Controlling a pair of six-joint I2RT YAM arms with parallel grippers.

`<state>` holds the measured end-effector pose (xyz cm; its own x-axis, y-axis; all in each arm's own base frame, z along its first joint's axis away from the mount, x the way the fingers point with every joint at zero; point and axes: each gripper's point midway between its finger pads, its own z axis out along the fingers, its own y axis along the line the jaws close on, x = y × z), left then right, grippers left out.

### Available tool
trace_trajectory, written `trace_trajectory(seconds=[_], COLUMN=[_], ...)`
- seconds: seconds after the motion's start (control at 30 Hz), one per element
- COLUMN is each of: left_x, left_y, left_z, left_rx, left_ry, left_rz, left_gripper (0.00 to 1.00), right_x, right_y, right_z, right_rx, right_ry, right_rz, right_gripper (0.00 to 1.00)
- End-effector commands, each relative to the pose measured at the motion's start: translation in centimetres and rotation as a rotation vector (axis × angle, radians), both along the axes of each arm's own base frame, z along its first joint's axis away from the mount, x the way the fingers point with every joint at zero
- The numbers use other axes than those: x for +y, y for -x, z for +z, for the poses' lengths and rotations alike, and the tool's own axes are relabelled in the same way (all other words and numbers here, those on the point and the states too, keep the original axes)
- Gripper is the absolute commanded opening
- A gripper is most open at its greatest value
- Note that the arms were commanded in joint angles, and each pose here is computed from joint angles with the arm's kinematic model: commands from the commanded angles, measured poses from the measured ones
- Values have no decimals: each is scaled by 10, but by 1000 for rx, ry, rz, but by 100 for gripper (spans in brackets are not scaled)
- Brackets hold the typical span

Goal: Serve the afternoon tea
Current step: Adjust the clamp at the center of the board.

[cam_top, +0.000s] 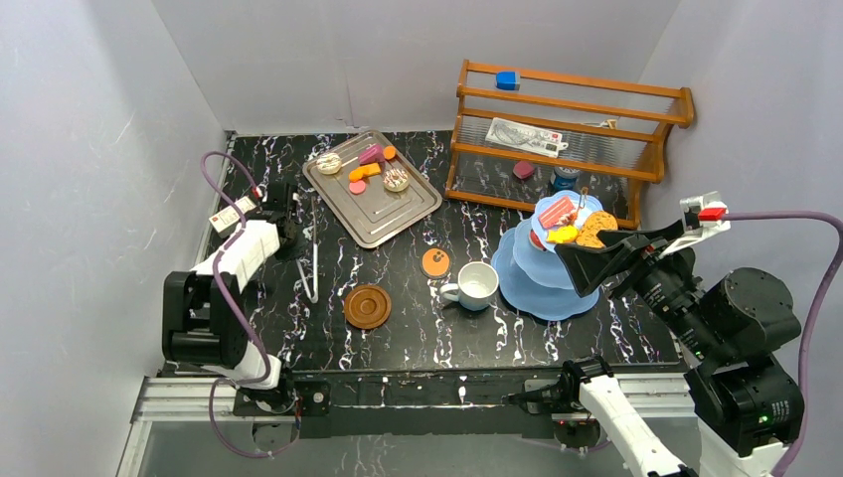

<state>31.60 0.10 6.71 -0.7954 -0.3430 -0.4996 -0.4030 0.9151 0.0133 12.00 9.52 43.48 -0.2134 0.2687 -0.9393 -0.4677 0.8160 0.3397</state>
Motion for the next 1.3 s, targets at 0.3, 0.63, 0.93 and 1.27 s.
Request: trace_trajectory(seconds=[0.3, 0.63, 0.93, 1.27], left_x=[11, 6, -15, -16], left_y=[-2, 1, -5, -1], left_z=[-25, -13, 6, -13], left_rx=[57, 84, 44, 119], left_ry=[16, 48, 139, 134], left_rz=[-5, -20, -143, -170], left_gripper=[0, 45, 89, 91], right_x=[0, 0, 0, 1], right_y=[-2, -2, -1, -3], right_z=[13, 13, 12, 11], right_rx=[-86, -95, -98, -97], right_ry=[6, 12, 13, 13], right_rz=[7, 7, 7, 10], right_gripper=[99, 99, 99, 99])
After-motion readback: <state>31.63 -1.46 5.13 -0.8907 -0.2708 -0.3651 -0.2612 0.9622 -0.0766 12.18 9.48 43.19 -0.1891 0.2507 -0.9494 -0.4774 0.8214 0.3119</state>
